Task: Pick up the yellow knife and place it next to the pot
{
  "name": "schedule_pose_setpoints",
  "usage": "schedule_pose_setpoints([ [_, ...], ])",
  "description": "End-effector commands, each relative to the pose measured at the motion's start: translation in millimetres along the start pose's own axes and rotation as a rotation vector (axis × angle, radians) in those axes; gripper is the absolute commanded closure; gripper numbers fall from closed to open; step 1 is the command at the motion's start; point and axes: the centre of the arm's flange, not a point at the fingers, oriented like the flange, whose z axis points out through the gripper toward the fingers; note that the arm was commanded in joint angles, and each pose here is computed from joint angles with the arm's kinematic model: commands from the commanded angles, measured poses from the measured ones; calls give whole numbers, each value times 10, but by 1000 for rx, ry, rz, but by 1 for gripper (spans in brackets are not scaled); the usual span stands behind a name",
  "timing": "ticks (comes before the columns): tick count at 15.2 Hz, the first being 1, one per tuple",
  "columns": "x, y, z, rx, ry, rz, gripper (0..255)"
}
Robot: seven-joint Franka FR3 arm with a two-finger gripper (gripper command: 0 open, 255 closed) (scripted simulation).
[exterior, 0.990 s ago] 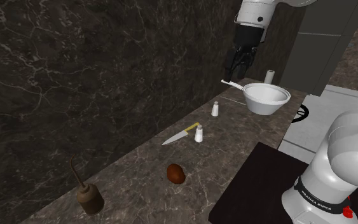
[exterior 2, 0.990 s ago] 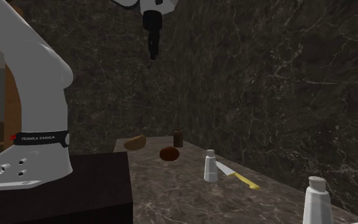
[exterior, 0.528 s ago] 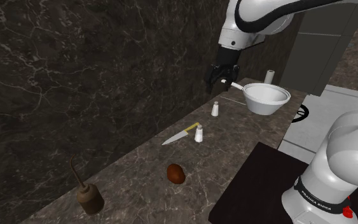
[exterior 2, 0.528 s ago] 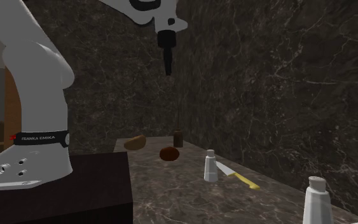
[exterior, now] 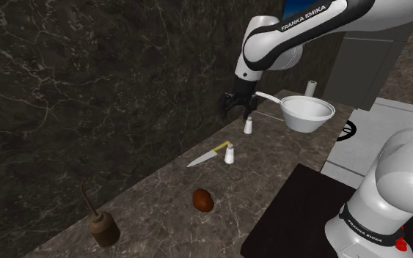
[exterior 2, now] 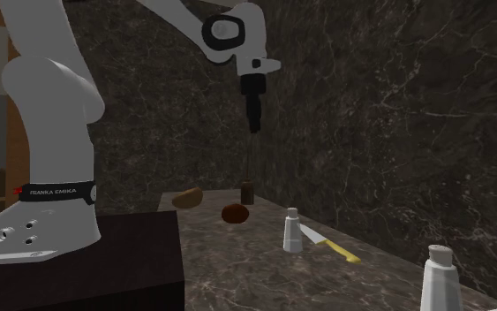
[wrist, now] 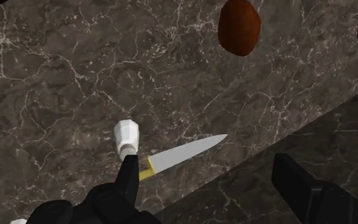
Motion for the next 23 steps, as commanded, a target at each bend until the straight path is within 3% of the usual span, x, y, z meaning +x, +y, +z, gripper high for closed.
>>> schedule_pose_setpoints([
  [1,154,-3,223,4,6,57,0],
  [23,1715,628,2523,48,54,656,0],
])
